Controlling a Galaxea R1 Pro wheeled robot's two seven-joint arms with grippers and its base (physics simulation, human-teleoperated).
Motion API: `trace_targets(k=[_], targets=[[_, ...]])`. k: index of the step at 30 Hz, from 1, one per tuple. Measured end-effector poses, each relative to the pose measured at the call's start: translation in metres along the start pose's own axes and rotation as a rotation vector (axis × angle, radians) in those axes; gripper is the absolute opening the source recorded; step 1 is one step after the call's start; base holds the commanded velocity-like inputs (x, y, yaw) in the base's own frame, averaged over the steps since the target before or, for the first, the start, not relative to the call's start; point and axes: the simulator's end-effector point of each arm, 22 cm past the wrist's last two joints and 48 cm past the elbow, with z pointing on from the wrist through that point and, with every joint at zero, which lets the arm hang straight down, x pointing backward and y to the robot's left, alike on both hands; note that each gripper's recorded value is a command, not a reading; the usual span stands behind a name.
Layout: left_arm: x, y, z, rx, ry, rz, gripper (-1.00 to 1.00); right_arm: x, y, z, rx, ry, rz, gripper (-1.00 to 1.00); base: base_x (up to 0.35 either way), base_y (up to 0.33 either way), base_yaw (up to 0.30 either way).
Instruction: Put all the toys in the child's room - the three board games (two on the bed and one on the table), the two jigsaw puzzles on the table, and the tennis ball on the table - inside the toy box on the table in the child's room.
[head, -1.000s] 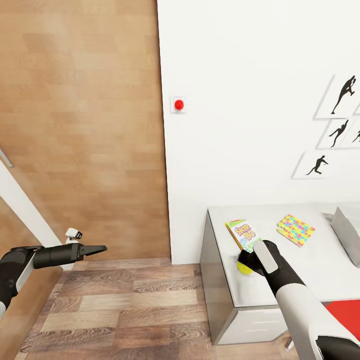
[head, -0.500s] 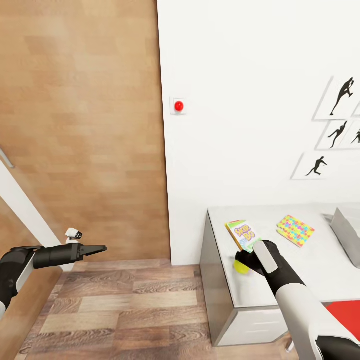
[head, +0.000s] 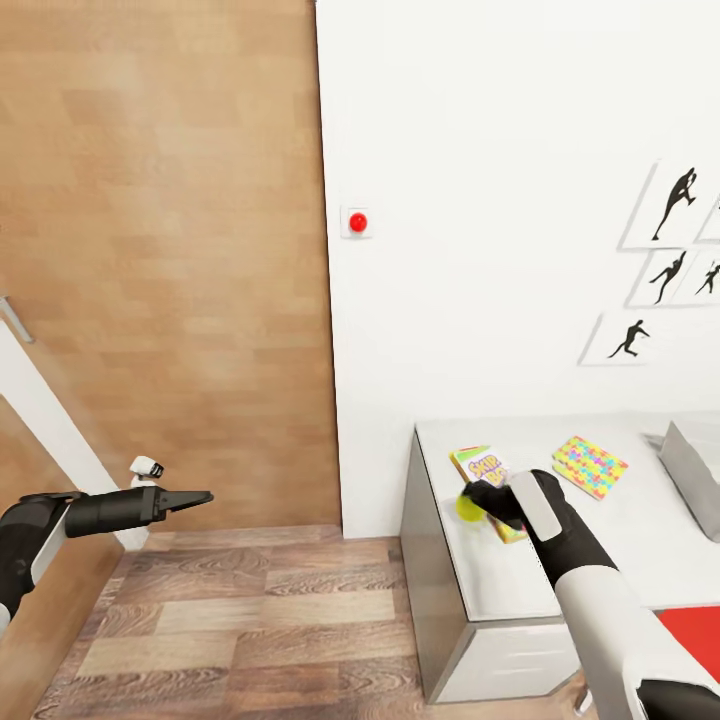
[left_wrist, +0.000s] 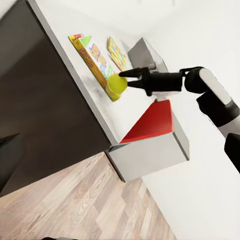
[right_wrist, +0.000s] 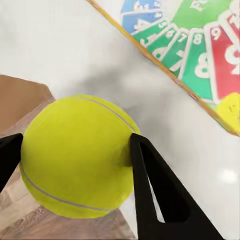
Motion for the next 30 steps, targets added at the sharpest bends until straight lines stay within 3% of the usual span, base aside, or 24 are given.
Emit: trace_targets(k=[3, 8, 11, 14, 15, 21, 27, 30], targets=[[-0.001, -0.002, -0.001, 0.0, -0.002, 0.005, 1.0, -0.017, 0.024, -0.026, -0.098, -0.045, -0.032, -1.0, 0.0, 0.0, 0.0], [-0.003, -0.005, -0.002, 0.001, -0.005, 0.012, 1.0, -0.02, 0.03, -0.059, -0.226, -0.072, -0.022, -1.0, 0.0, 0.0, 0.0], [-0.005, -0.008, -0.003, 0.001, -0.006, 0.016, 1.0, -0.016, 0.043, -0.086, -0.378, -0.08, 0.009, -1.0, 0.0, 0.0, 0.0], [-0.006, -0.01, -0.004, 0.002, -0.008, 0.02, 1.0, 0.002, 0.062, -0.123, -0.598, -0.068, 0.031, -1.0, 0.0, 0.0, 0.0], [-0.006, -0.01, -0.004, 0.002, -0.009, 0.021, 1.0, 0.006, 0.064, -0.13, -0.639, -0.067, 0.036, -1.0, 0.0, 0.0, 0.0], [-0.008, -0.015, -0.005, 0.004, -0.012, 0.031, 1.0, 0.038, 0.047, -0.182, -0.946, -0.068, 0.133, -1.0, 0.0, 0.0, 0.0], [-0.01, -0.019, -0.006, 0.006, -0.014, 0.039, 1.0, 0.038, 0.038, -0.218, -1.111, -0.111, 0.175, -1.0, 0.0, 0.0, 0.0], [-0.011, -0.021, -0.006, 0.007, -0.015, 0.043, 1.0, 0.036, 0.037, -0.227, -1.146, -0.125, 0.18, -1.0, 0.0, 0.0, 0.0]])
